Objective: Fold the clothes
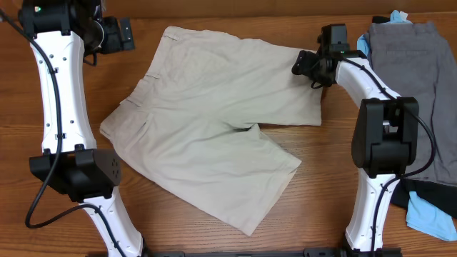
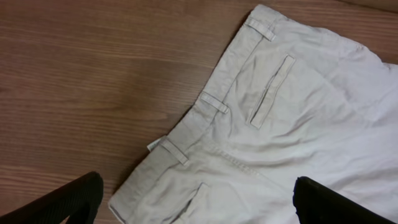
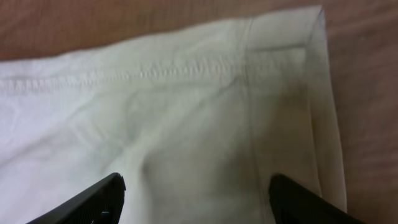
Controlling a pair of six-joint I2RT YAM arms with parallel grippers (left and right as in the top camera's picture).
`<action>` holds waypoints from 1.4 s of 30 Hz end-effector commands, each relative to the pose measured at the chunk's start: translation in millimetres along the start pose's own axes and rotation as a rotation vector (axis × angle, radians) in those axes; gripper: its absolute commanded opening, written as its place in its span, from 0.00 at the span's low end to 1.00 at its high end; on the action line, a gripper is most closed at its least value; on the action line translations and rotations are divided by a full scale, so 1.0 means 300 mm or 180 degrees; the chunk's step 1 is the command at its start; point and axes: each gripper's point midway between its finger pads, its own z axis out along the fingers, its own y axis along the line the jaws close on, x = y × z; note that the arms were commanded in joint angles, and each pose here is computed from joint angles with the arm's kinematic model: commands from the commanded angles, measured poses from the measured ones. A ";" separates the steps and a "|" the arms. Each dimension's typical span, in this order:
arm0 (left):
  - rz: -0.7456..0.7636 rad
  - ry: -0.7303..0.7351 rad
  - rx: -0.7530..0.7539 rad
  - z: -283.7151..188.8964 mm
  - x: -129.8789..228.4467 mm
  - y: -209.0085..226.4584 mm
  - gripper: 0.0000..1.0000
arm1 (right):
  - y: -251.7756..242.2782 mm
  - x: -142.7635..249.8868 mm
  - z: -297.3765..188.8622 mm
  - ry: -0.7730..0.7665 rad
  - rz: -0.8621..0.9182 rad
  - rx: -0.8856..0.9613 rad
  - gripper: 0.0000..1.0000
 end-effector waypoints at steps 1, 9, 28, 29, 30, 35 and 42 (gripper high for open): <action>0.0085 -0.0149 0.0015 -0.033 -0.031 -0.008 1.00 | -0.172 0.048 0.119 0.0090 0.0063 0.0458 0.79; 0.0102 -0.0330 0.0021 -0.037 -0.078 -0.011 1.00 | -0.079 -0.117 0.030 -0.0158 -0.0032 0.0242 1.00; 0.0039 -0.0589 -0.0115 -0.409 0.032 0.004 1.00 | 0.303 -0.233 -1.055 -0.0465 -0.0280 -0.0479 1.00; 0.0005 -0.0601 -0.0143 -0.434 0.045 0.010 1.00 | 0.330 -0.224 -1.098 -0.0522 -0.0303 -0.0568 1.00; -0.0013 -0.0597 -0.0175 -0.456 0.061 0.015 1.00 | 0.355 -0.213 -1.136 -0.0572 -0.0320 -0.0619 1.00; -0.0052 -0.0307 -0.0338 -0.504 0.177 0.047 1.00 | 0.458 -0.128 -1.304 -0.0690 -0.0406 -0.0871 1.00; -0.0093 -0.0018 -0.0398 -0.480 0.264 0.062 1.00 | 0.483 0.091 -1.391 -0.0271 -0.0486 -0.0869 1.00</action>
